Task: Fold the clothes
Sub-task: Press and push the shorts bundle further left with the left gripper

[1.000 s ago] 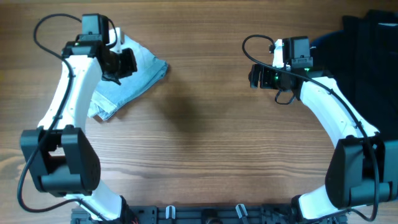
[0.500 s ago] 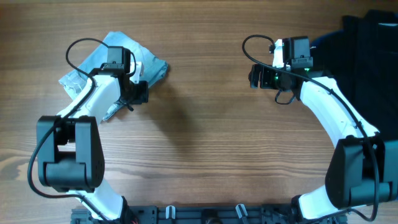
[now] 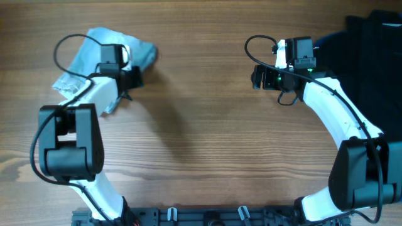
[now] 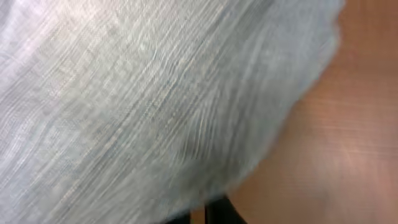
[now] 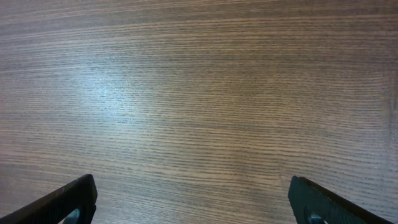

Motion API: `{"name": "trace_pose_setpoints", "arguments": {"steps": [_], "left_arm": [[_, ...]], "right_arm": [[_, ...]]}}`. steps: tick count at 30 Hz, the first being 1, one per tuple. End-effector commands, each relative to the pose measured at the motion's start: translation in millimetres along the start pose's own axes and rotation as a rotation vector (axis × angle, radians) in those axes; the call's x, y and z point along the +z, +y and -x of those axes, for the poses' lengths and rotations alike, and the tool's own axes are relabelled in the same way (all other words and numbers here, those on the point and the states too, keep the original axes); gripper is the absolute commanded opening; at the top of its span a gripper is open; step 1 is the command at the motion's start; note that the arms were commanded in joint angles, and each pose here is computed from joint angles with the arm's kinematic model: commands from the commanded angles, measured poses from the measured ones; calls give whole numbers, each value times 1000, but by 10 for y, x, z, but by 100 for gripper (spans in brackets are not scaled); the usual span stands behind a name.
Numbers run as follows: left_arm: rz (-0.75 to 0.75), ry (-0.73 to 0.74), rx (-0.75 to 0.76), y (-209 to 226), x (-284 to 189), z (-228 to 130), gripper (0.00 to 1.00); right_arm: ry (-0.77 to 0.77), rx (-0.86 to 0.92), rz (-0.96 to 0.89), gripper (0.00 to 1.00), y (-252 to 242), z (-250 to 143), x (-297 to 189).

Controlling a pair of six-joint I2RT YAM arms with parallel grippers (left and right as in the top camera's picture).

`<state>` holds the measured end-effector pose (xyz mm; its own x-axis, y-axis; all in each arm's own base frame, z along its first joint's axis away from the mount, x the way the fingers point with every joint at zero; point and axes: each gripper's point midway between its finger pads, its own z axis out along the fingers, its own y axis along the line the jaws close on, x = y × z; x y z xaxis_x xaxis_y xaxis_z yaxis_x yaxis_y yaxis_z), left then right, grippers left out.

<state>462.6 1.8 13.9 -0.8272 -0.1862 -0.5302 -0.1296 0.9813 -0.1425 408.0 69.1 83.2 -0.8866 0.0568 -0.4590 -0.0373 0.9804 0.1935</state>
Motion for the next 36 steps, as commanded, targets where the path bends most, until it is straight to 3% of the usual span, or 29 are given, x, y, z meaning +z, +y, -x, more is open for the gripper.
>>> {"name": "trace_pose_setpoints", "arguments": {"steps": [1, 13, 20, 24, 26, 30, 36], "left_arm": [[79, -70, -112, 481, 58, 169, 10], [38, -259, -209, 909, 33, 605, 11], [-193, -274, -233, 512, -149, 747, 11], [-209, -342, -245, 457, -483, 971, 13], [-196, -309, -236, 463, -479, 893, 12], [-10, -202, -235, 769, -329, 575, 9], [60, -253, -286, 1119, -400, 658, 8]], "right_arm": [[-7, 13, -5, 100, -18, 51, 12], [-7, 13, -5, 100, -18, 51, 12], [-7, 13, -5, 100, -18, 50, 12], [-7, 13, -5, 100, -18, 50, 12], [-7, 13, -5, 100, -18, 51, 12], [-7, 13, -5, 100, -18, 51, 12], [-7, 13, -5, 100, -18, 51, 12]]}}
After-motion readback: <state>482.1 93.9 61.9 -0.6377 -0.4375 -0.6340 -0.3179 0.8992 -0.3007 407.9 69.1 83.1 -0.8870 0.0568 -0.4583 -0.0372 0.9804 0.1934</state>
